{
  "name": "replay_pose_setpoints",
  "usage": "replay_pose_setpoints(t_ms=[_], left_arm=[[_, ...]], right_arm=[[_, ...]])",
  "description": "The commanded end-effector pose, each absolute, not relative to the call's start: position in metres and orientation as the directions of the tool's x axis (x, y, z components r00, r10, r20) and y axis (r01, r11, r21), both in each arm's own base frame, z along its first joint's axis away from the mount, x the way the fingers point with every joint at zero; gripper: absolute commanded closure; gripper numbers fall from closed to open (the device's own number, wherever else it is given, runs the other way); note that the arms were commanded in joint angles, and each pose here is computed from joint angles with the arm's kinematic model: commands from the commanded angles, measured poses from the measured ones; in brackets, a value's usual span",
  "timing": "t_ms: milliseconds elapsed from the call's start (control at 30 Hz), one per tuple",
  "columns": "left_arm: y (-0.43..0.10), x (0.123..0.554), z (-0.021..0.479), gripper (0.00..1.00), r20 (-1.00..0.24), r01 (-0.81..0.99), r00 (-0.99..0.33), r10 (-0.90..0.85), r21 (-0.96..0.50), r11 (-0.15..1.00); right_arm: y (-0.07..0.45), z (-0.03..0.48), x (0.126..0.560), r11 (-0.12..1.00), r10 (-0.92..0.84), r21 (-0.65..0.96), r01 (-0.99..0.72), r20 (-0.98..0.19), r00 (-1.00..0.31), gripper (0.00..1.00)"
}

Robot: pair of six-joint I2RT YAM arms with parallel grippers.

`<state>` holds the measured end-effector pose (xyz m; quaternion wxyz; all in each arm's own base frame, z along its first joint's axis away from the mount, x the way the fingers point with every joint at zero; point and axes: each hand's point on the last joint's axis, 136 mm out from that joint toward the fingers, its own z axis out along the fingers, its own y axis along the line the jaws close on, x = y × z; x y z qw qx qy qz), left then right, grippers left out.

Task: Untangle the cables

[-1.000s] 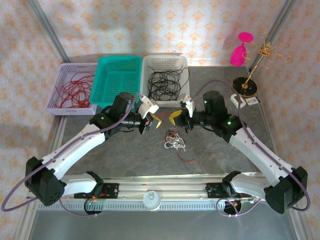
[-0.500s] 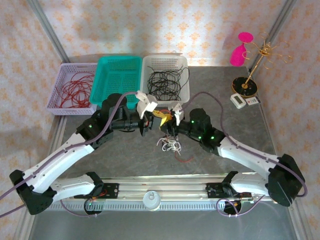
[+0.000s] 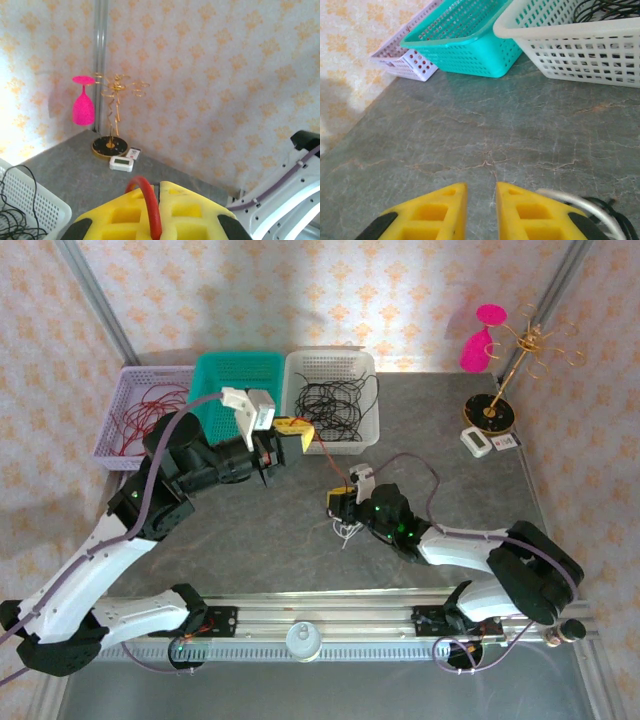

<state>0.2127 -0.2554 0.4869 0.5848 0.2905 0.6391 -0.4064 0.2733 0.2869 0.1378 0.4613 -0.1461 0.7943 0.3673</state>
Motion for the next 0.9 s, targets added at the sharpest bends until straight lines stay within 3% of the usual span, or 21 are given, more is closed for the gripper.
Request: replay_pose_setpoints(t_ms=[0, 600, 867], left_arm=[[-0.244, 0.205, 0.530, 1.00, -0.980, 0.847, -0.067, -0.186, -0.154, 0.508], [-0.218, 0.193, 0.627, 1.00, -0.944, 0.828, 0.075, -0.321, -0.121, 0.548], [-0.211, 0.222, 0.603, 1.00, -0.967, 0.727, 0.059, -0.248, -0.129, 0.674]], right_arm=[[0.280, 0.138, 0.283, 0.717, 0.184, 0.470, -0.514, -0.840, -0.511, 0.79], [0.276, 0.080, 0.295, 0.796, 0.158, 0.464, -0.387, -0.778, -0.608, 0.84], [0.275, 0.096, 0.301, 0.817, 0.163, 0.455, -0.353, -0.770, -0.617, 0.81]])
